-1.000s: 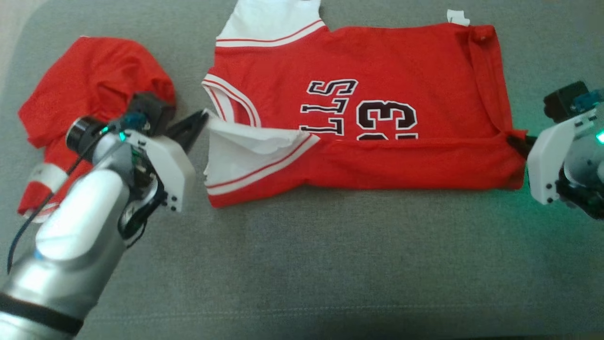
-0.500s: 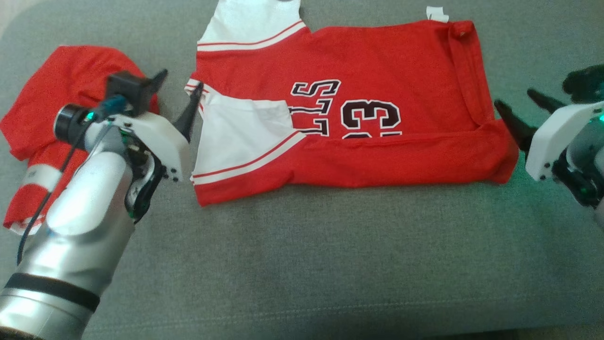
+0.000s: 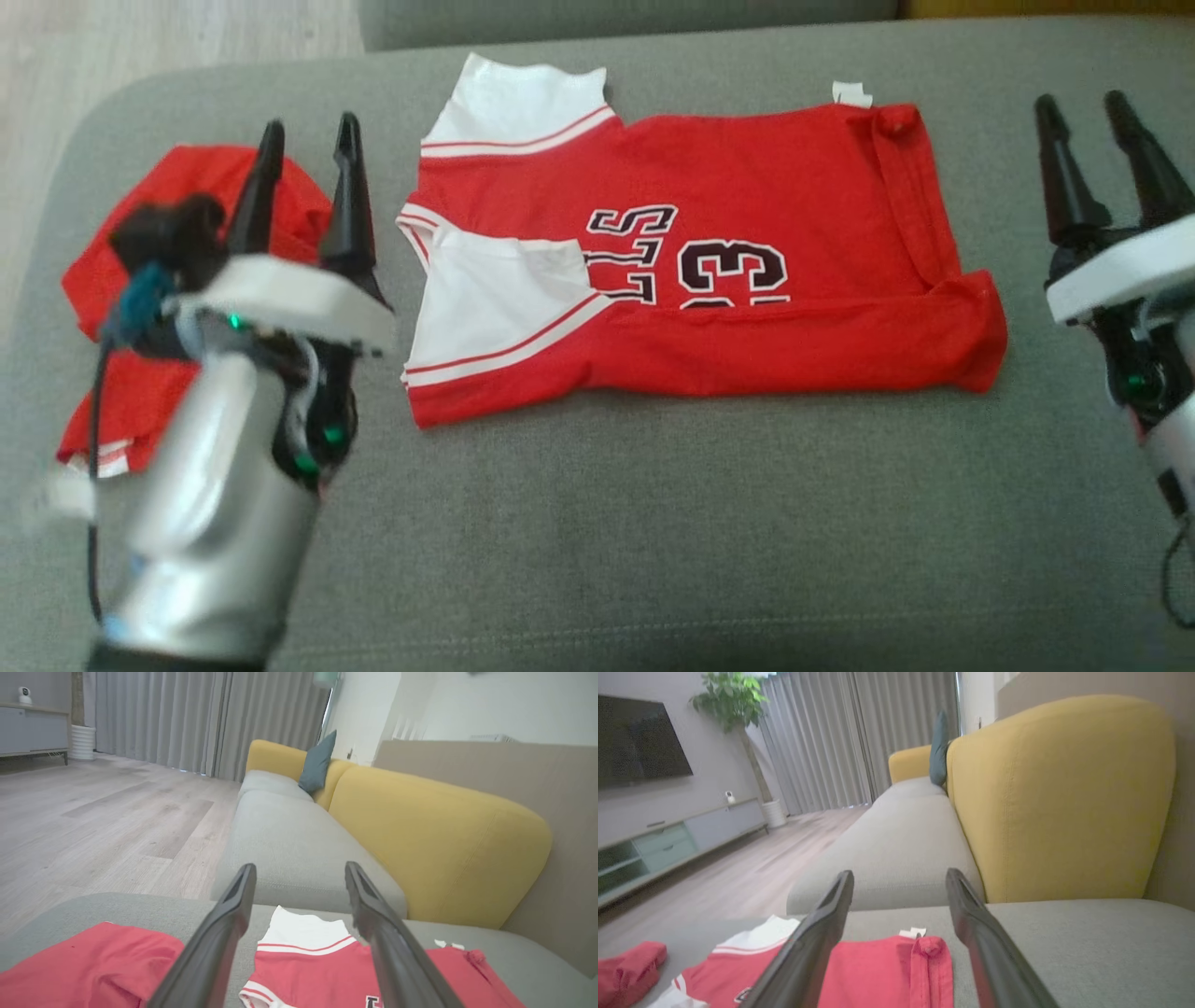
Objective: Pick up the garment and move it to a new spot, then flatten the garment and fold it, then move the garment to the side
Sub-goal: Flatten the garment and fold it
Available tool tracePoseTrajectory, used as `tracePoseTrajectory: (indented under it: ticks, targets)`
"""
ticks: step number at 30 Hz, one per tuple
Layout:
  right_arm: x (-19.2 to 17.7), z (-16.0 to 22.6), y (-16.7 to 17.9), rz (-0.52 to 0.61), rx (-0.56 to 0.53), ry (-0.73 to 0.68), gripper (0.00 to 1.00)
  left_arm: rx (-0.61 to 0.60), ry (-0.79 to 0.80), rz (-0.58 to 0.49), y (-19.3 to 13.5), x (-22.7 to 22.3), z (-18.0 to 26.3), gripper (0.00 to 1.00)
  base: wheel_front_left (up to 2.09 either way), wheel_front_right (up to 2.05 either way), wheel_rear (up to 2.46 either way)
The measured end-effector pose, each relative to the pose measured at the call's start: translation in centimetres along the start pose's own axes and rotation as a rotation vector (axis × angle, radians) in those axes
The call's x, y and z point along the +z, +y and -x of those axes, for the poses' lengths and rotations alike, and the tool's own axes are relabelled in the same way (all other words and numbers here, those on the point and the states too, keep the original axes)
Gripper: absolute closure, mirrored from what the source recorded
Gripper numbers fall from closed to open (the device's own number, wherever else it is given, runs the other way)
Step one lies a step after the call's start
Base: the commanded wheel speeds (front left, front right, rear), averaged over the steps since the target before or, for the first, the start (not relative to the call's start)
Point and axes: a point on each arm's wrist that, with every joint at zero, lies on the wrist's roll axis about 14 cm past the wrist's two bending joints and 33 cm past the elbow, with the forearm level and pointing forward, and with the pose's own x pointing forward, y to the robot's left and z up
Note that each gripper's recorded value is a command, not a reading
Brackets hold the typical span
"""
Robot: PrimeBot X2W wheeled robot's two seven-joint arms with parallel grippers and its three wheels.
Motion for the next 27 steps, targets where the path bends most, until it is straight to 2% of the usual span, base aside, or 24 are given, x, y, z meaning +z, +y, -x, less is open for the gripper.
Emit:
tracePoseTrajectory:
  ticks: [5,13,21,27]
  targets:
    - [2.7,2.2,1.2,-0.013,-0.018,-0.162,0.00,0.040,-0.071,0.076,-1.1,1.2,3.0,0.00,0.00,0.00,0.00]
    - [-1.2,7.5,4.0,-0.051,-0.083,-0.174,0.00,0.069,-0.038,0.085,-2.0,-0.8,6.9,0.00,0.00,0.00,0.00]
    - [-0.3,8.1,4.2,-0.027,-0.107,-0.205,0.00,0.060,0.064,0.051,-2.3,-4.3,8.1,0.00,0.00,0.00,0.00]
    - [-0.2,8.3,3.1,-0.006,-0.138,-0.186,0.00,0.048,0.272,-0.006,-2.4,-10.5,9.2,0.00,0.00,0.00,0.00]
